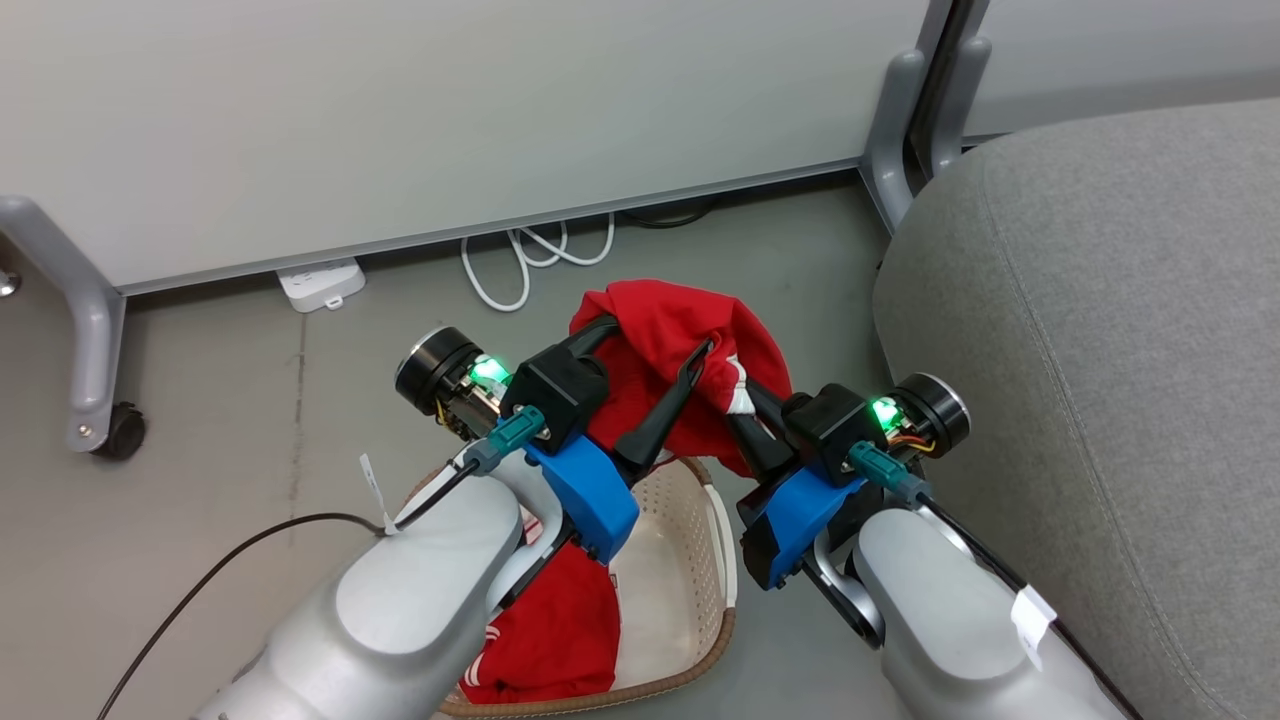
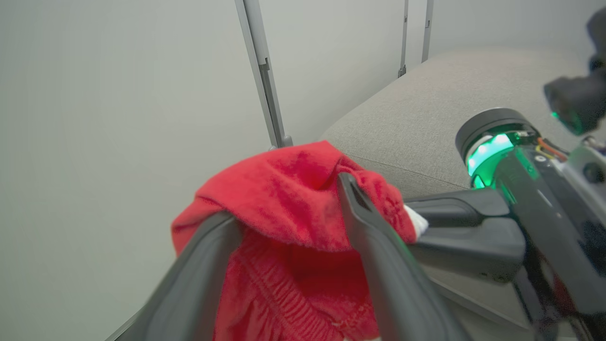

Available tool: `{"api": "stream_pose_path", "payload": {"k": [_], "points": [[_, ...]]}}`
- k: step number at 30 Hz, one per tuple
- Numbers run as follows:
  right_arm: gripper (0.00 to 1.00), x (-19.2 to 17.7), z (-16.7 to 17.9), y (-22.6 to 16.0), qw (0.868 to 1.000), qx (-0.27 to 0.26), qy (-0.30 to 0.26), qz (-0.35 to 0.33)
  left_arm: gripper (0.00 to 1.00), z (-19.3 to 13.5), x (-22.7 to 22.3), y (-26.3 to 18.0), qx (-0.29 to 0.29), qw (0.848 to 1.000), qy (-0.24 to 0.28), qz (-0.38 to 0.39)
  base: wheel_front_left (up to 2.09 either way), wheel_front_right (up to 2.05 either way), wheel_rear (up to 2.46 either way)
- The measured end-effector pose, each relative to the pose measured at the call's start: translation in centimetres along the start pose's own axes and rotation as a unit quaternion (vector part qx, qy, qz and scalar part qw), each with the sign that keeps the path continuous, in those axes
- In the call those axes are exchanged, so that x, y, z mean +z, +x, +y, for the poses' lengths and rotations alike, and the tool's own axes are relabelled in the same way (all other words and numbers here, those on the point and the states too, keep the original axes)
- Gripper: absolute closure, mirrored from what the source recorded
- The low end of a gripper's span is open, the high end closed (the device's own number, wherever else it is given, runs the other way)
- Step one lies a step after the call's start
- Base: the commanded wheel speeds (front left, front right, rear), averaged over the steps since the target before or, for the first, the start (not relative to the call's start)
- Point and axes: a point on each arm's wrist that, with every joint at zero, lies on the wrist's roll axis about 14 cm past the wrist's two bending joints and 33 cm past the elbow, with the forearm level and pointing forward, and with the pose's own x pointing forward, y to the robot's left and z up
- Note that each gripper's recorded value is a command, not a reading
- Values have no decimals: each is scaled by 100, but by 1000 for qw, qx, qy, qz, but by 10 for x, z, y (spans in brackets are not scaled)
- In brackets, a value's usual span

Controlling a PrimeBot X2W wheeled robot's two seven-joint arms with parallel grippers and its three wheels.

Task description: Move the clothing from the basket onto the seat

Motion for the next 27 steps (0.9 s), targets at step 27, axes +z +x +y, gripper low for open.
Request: {"api": "stream_pose_path", "payload": {"k": [27], "points": [[100, -27, -126, -59, 978, -204, 33, 14, 0, -54, -40, 49, -109, 993, -30, 21, 0, 0, 0]]}}
